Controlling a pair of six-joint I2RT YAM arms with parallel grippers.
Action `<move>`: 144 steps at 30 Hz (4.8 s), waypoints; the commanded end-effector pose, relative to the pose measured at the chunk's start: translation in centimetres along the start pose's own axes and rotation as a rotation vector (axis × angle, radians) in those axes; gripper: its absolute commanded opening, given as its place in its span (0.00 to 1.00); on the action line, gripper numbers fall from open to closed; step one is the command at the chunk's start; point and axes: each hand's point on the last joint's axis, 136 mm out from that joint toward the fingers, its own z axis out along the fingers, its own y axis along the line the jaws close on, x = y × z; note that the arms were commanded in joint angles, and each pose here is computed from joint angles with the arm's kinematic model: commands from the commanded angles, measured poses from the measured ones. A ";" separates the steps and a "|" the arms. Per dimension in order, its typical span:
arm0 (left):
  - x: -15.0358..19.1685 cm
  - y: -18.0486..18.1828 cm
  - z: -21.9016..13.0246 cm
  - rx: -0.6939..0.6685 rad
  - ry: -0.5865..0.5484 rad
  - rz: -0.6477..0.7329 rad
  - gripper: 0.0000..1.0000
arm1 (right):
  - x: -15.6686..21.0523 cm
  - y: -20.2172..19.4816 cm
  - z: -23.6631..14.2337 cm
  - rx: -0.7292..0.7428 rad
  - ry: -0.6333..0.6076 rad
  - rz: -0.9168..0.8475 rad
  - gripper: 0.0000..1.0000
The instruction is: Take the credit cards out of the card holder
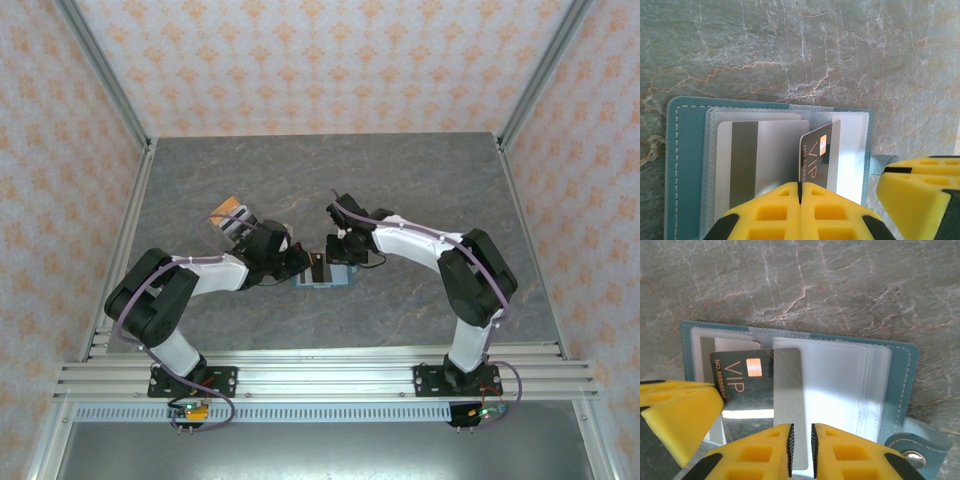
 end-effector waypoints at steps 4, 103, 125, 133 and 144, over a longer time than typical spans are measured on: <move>-0.2 0.4 -0.1 -0.008 -0.011 -0.004 0.02 | 1.1 0.0 1.5 -0.006 0.078 0.009 0.20; -16.1 6.2 -11.4 -0.663 0.310 0.952 0.00 | -2.6 -7.5 -9.0 -0.035 -0.341 0.078 0.99; -16.1 7.2 -11.6 -0.715 0.328 0.942 0.25 | -2.9 -8.1 -9.4 -0.001 -0.367 0.091 0.99; -17.8 3.0 -14.8 -0.692 0.092 0.763 0.38 | -2.7 -7.1 -9.6 -0.043 -0.349 0.074 0.99; -15.0 1.5 -18.5 -0.589 -0.159 0.352 0.80 | -1.1 -1.0 -7.3 -0.036 -0.254 -0.063 0.82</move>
